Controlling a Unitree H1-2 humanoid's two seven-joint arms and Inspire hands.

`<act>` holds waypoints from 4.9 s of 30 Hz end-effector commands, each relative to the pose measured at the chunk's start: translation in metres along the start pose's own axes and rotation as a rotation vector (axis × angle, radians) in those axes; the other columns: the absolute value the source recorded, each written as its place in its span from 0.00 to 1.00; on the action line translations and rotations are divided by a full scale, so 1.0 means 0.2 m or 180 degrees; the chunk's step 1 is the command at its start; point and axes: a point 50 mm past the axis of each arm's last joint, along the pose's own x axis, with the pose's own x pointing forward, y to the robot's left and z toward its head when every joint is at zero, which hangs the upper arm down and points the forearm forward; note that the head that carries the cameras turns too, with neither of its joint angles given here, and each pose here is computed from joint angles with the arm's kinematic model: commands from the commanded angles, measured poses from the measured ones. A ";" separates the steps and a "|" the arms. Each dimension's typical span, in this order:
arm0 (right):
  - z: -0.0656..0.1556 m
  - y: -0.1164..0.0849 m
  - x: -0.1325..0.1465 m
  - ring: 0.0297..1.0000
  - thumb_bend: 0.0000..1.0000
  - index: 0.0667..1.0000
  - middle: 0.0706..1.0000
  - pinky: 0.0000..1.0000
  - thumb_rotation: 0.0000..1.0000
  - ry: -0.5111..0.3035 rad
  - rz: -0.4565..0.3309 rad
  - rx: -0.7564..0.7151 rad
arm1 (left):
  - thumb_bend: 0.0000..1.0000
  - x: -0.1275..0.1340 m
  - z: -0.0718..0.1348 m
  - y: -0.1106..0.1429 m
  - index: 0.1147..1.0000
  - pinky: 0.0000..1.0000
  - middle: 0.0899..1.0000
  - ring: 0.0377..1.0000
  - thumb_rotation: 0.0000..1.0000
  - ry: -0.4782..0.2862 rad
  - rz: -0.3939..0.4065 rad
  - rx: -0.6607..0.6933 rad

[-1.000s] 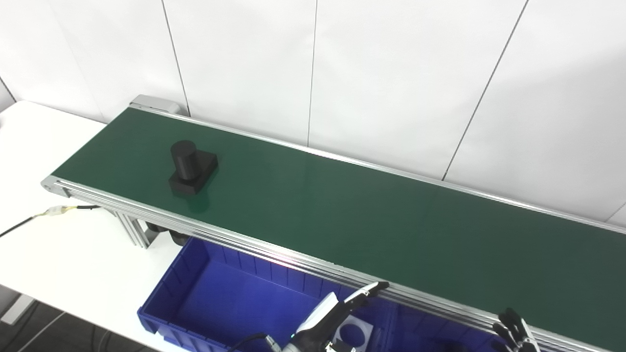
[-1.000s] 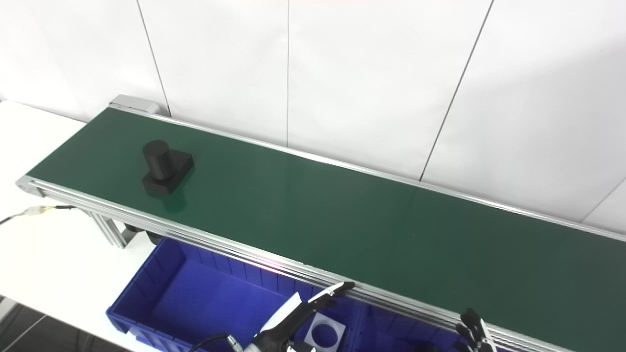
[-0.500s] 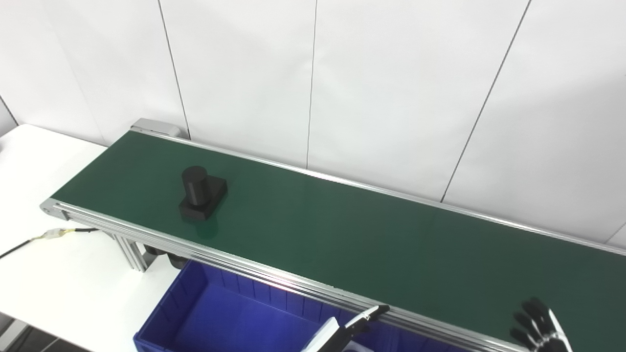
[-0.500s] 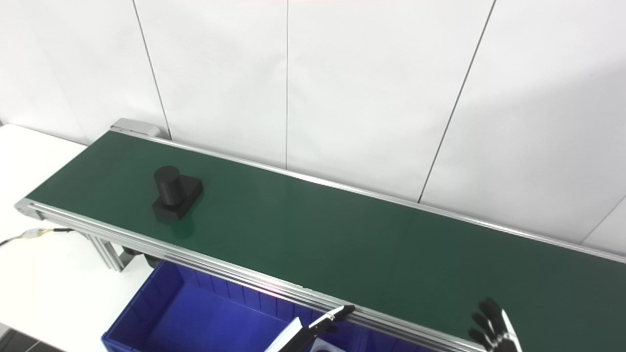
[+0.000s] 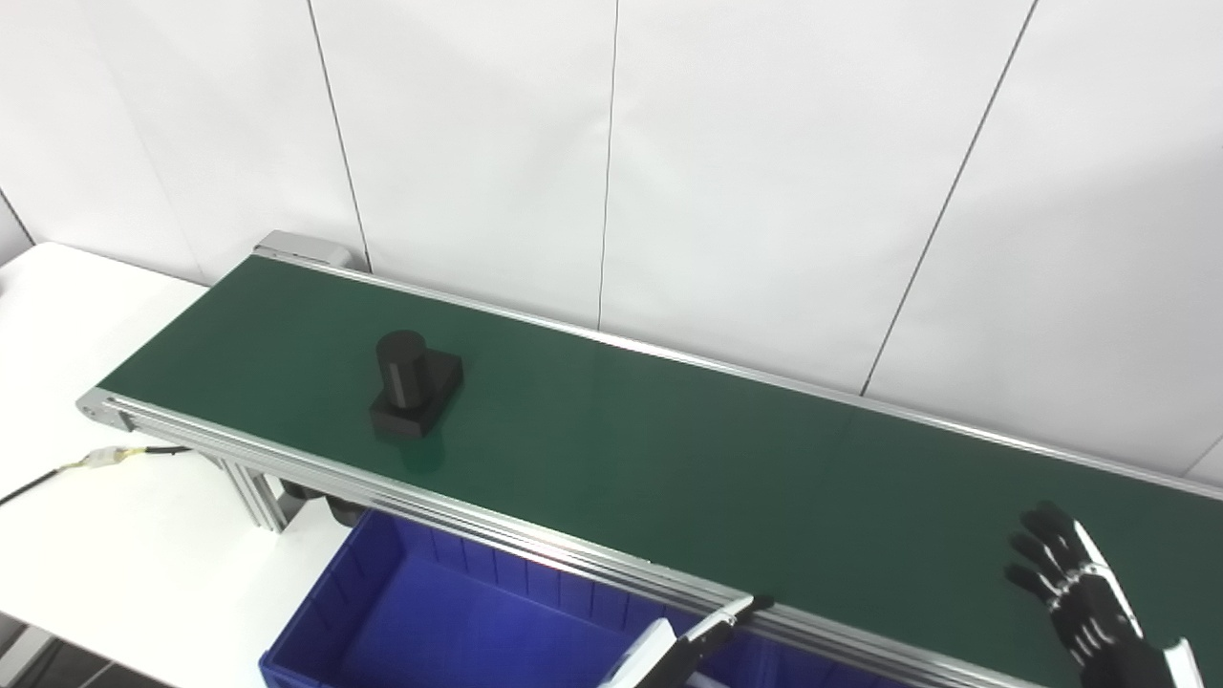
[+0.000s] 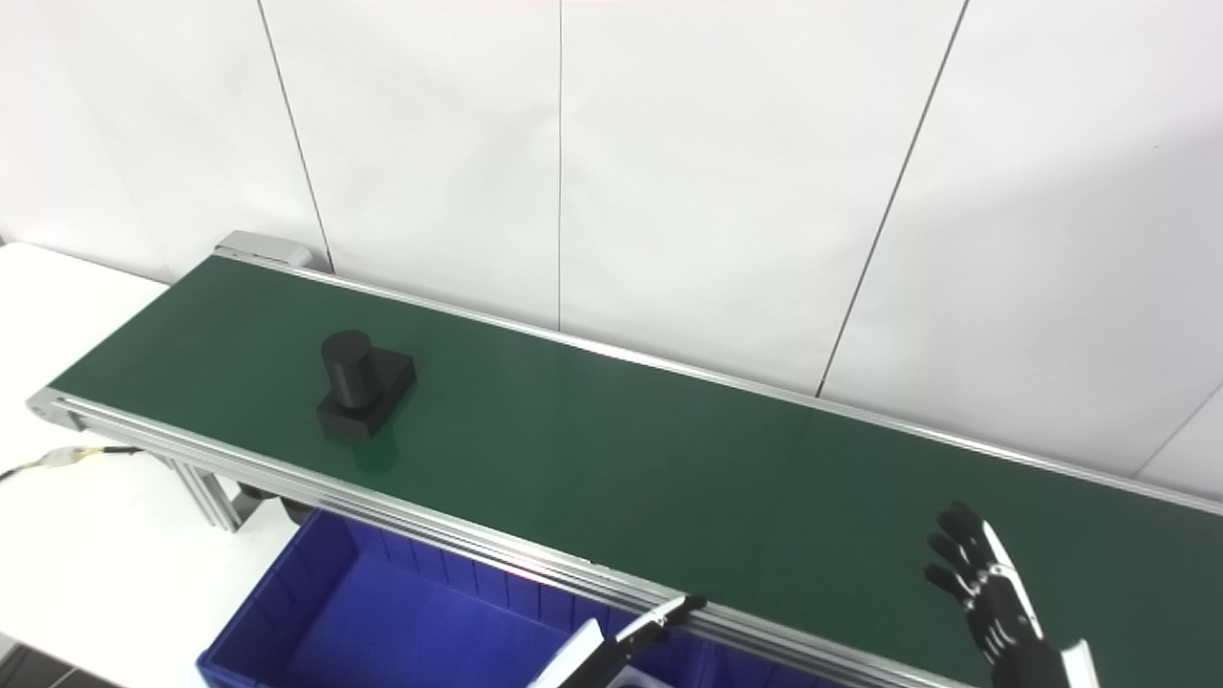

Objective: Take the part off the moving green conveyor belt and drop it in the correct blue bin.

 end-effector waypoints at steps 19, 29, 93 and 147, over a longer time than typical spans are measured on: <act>0.15 0.02 0.34 0.90 0.91 0.92 0.92 0.84 0.24 -0.0209 0.0145 -0.0475 | 1.00 0.06 0.05 0.04 0.94 0.88 0.95 0.92 0.41 -0.0220 0.0107 -0.0042; 0.19 0.05 0.52 0.91 0.89 0.92 0.92 0.86 0.27 -0.0313 0.0368 -0.0625 | 1.00 0.08 0.04 0.03 0.93 0.83 0.94 0.90 0.42 -0.0218 0.0131 -0.0018; 0.23 0.64 1.22 0.87 0.94 0.92 0.90 0.81 0.36 -0.0089 0.1231 -0.0941 | 1.00 -0.04 0.14 0.06 0.95 0.93 0.95 0.95 0.45 -0.0443 0.0322 -0.0019; 0.08 1.06 1.33 0.74 0.84 0.87 0.83 0.65 0.20 0.0380 0.1756 -0.1196 | 1.00 -0.03 0.18 0.01 0.93 0.87 0.91 0.90 0.47 -0.0599 0.0137 0.0063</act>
